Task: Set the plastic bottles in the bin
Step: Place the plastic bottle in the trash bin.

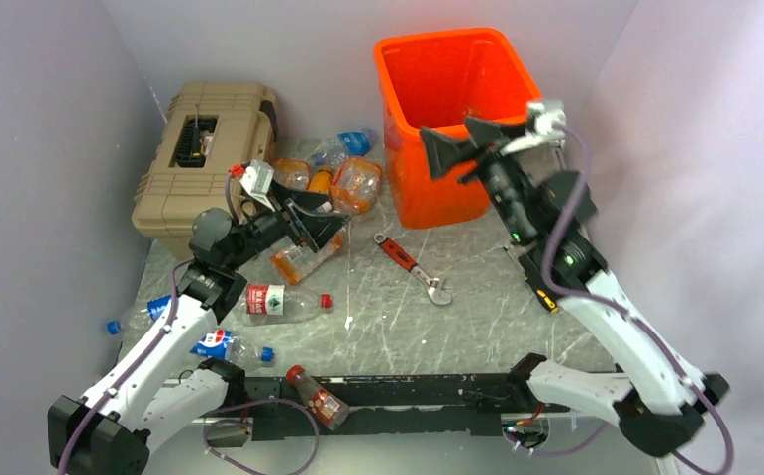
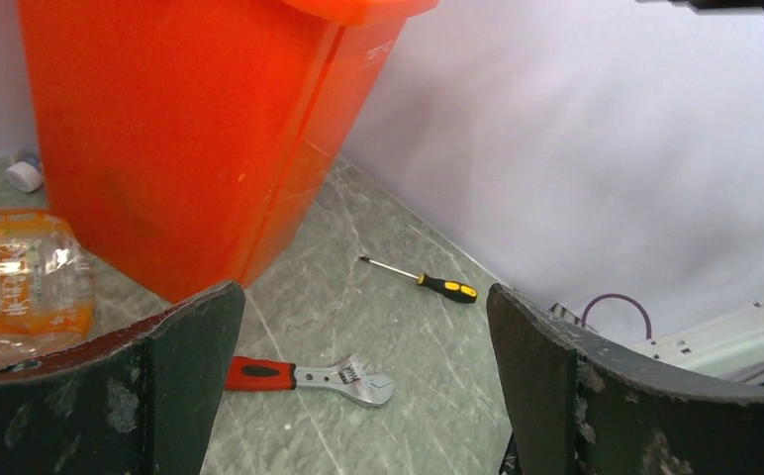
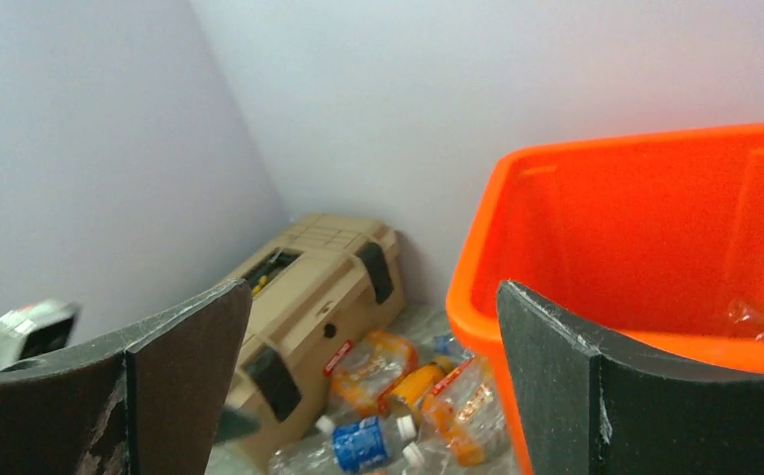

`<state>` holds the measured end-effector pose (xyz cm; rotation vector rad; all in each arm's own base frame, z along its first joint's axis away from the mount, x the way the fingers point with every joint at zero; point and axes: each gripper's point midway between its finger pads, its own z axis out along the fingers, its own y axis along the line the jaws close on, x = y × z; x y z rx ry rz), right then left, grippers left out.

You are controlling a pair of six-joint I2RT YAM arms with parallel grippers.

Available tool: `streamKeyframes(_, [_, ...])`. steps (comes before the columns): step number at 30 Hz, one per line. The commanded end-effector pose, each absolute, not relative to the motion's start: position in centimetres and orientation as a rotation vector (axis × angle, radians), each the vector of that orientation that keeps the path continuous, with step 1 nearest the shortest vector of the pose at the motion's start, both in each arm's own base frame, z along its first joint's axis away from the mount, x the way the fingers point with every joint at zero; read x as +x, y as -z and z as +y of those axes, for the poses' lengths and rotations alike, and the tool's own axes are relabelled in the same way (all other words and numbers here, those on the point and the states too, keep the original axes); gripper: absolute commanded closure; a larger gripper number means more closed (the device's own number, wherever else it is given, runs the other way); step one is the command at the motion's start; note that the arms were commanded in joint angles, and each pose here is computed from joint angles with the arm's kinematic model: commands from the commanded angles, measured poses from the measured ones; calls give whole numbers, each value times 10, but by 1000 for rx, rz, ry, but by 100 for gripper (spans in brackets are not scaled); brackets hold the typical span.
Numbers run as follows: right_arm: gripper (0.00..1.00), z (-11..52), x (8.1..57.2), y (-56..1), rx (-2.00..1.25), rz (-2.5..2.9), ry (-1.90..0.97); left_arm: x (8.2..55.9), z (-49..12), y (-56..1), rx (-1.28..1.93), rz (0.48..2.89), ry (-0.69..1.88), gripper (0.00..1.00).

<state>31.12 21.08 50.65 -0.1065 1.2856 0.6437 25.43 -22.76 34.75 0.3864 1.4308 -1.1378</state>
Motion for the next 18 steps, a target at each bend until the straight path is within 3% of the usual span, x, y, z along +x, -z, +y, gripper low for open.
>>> streamKeyframes(1, [1,215,279,-454,-157,1328,-730,268,-221,-355,357,1442,1038,2])
streamKeyframes(7, [3,234,238,-328,-267,1605,-872,287,-213,-333,319,1558,853,5])
streamKeyframes(13, [4,245,194,-199,-334,1870,-1013,289,-206,-286,335,1821,465,8])
streamKeyframes(18, [4,259,165,-155,-407,1921,-1169,263,-187,-249,189,2089,423,13])
